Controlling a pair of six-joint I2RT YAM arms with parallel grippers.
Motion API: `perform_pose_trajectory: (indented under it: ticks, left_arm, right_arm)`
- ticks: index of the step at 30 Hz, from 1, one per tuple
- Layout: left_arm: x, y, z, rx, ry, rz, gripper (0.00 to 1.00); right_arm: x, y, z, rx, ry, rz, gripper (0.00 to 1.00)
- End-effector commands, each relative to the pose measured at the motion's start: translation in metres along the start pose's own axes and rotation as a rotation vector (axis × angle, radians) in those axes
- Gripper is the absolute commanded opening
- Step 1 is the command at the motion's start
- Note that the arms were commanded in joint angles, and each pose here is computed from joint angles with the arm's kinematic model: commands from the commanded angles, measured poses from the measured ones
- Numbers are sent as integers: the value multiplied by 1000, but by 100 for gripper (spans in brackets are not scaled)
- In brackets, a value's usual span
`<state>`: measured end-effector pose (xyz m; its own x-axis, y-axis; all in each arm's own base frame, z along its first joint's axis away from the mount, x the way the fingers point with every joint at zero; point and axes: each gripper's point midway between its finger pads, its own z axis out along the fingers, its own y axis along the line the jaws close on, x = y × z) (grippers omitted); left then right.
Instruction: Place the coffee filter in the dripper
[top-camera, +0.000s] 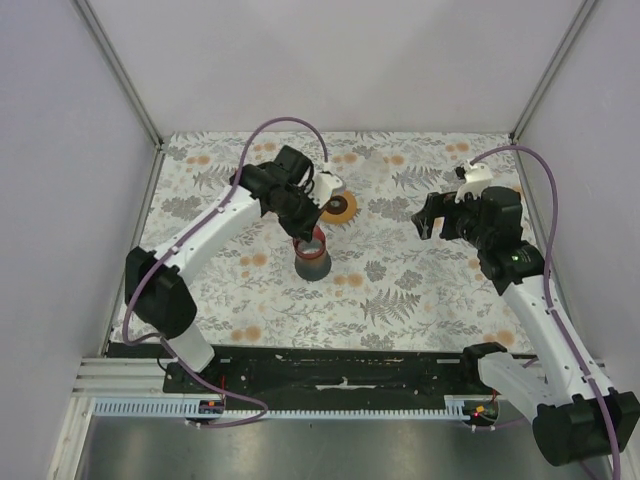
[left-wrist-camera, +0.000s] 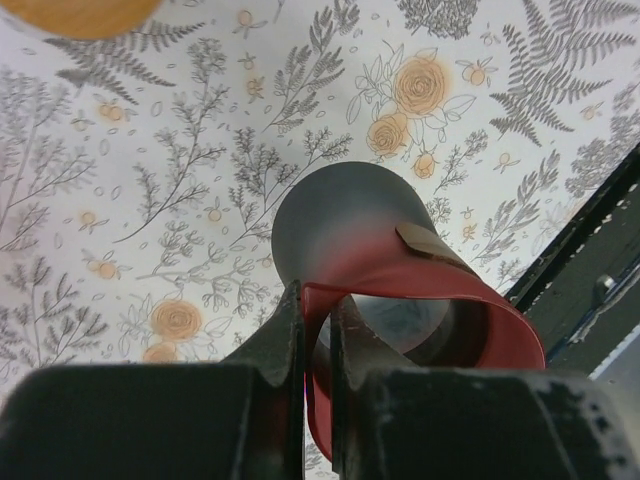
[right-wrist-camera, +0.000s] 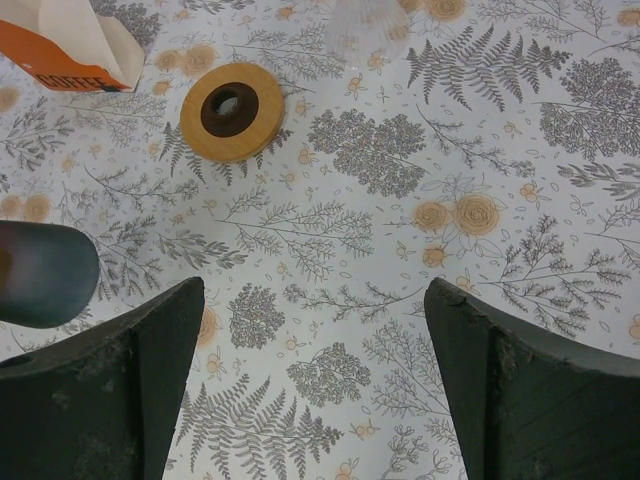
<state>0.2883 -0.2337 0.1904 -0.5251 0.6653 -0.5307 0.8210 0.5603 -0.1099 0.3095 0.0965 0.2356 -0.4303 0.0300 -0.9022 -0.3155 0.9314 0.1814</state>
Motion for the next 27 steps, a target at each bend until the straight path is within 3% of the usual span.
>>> perform_pose_trajectory:
  ticks: [1, 11, 17, 24, 27]
  left_arm:
    - [-28, 0, 27, -25, -100, 155, 2]
    - [-5, -3, 93, 77, -99, 236, 5]
    - [2, -11, 103, 135, -91, 235, 37]
    - [-55, -33, 41, 190, -244, 250, 85]
    - [-83, -30, 18, 184, -294, 241, 89]
  right_arm:
    - [-21, 2, -12, 18, -61, -5, 98]
    - [-32, 9, -24, -4, -96, -17, 98]
    - [-61, 21, -47, -38, -165, -40, 98]
    - [-64, 23, -63, -40, -212, -89, 98]
    - [-66, 13, -59, 10, -205, -103, 98]
